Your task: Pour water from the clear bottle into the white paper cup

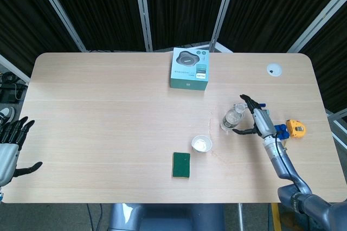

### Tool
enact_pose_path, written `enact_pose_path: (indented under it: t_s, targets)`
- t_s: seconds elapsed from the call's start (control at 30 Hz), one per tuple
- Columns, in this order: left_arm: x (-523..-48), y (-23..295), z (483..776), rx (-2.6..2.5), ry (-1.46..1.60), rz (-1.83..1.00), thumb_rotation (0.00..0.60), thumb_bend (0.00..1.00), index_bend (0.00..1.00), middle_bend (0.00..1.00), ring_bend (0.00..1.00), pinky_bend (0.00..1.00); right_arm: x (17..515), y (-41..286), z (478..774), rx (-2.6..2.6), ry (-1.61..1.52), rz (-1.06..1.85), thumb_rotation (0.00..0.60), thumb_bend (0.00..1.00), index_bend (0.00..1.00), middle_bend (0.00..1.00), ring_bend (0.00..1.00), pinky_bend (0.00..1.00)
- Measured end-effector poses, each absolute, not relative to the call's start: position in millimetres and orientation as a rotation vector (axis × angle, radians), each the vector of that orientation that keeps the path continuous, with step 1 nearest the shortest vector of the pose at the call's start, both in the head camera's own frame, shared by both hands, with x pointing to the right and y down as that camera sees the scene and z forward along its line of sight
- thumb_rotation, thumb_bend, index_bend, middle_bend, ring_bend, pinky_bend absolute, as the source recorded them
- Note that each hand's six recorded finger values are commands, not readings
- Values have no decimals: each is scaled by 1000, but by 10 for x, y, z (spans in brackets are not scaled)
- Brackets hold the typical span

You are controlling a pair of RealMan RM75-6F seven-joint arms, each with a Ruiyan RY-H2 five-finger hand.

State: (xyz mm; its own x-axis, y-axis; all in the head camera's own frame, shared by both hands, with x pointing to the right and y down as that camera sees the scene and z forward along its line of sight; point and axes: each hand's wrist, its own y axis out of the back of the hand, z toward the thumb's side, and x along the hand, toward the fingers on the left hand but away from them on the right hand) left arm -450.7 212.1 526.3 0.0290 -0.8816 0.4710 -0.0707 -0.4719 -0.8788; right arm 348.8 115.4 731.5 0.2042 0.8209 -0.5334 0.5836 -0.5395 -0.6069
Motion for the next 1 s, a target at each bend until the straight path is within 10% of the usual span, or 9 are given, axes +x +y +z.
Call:
enact_pose_path:
  t_s: [1.0]
  targets:
    - [-4508,2118,5157,-1612,1009,-1417,600,0,0,0,0,0,4211,2069,5587,-1608,-1167,1475,600,0,0,0,0,0]
